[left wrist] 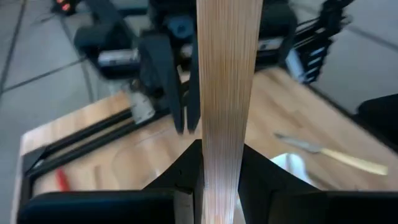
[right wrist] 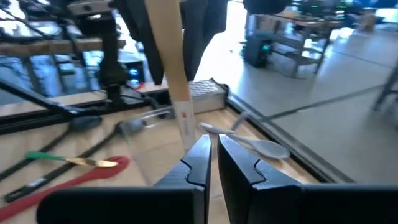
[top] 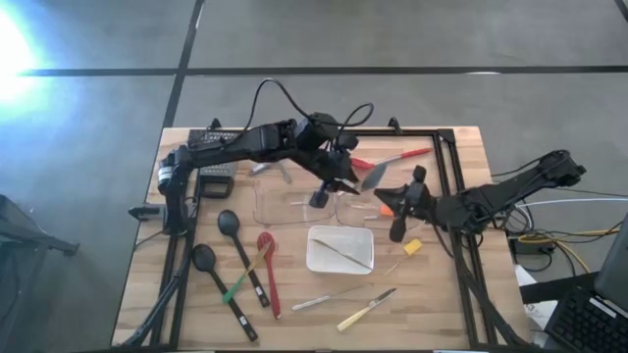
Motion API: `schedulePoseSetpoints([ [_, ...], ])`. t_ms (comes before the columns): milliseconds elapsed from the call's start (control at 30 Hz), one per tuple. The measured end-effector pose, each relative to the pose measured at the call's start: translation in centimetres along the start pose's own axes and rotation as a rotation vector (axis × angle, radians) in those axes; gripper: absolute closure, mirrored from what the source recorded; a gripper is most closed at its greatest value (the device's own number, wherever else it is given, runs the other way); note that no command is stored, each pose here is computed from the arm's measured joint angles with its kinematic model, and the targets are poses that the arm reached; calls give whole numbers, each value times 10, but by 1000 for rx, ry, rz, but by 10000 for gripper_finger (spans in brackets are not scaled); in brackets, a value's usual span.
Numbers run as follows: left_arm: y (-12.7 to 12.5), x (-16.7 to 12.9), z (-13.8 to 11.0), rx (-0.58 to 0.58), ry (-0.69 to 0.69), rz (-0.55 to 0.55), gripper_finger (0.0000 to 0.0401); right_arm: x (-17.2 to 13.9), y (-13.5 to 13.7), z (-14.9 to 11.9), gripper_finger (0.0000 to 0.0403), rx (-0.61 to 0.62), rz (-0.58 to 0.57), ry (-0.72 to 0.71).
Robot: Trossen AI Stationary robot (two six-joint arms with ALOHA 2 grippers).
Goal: Pick & Place Kitchen Items
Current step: Put the gray spatula into the right transparent bin
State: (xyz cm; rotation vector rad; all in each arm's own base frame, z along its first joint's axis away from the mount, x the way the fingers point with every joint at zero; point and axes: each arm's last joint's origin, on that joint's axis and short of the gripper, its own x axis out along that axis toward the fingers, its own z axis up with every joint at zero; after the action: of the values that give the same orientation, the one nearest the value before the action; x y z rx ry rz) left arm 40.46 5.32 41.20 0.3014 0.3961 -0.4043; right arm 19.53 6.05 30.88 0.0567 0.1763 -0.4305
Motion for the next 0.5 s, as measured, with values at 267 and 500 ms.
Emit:
schedulePoseSetpoints([
  [267,-1,1,-2,26,69,72,333,1,4,9,365,29,40,-41],
  [500,-4,-3,-23,63,477,350,333,-4,4,30,323,-64,42,-70],
])
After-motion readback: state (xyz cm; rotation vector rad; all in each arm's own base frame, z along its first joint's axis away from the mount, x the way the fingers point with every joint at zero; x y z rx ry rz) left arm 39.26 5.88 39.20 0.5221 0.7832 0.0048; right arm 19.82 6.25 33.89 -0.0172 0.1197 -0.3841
